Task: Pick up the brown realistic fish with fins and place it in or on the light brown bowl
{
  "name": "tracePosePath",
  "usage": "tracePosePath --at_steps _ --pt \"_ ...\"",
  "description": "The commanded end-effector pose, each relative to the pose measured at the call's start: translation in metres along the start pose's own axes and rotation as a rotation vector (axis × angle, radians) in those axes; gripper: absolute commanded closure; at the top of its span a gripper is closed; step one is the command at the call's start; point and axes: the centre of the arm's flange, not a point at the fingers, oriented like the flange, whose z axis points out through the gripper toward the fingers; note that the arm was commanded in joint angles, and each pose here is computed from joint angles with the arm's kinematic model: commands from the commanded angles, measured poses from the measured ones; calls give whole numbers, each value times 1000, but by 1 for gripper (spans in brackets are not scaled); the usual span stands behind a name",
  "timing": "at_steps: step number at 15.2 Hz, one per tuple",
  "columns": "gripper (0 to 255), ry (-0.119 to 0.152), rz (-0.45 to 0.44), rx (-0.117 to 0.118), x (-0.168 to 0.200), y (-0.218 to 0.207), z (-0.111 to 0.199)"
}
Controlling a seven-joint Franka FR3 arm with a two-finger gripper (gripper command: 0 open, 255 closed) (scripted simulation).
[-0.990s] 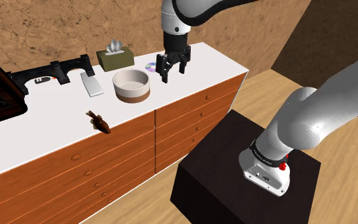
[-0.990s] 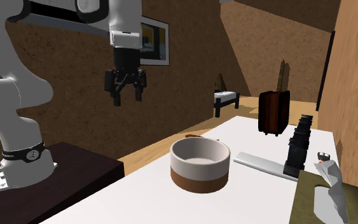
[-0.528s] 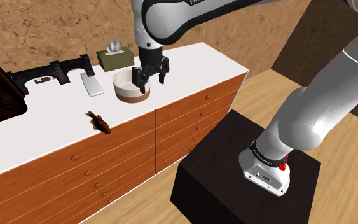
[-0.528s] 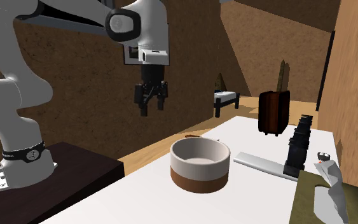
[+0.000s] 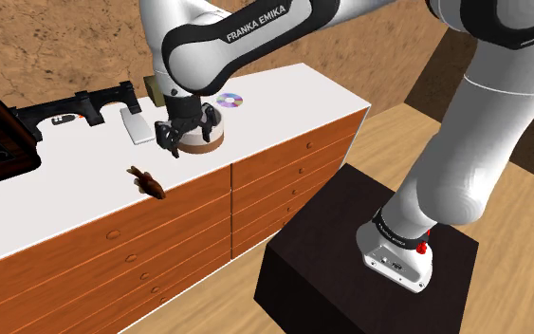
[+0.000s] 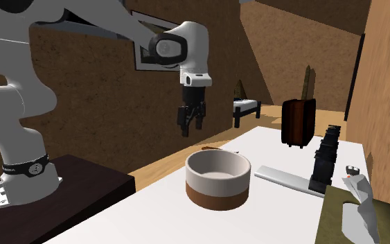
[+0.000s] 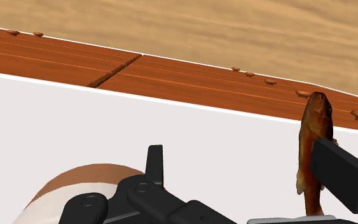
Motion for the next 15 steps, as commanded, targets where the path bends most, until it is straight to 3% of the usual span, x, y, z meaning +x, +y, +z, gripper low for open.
tracePosePath --at_steps 1,8,15 --pt "0 3 4 1 17 -20 12" --pt "0 10 15 6 64 -86 50" --pt "0 10 15 6 64 -86 87"
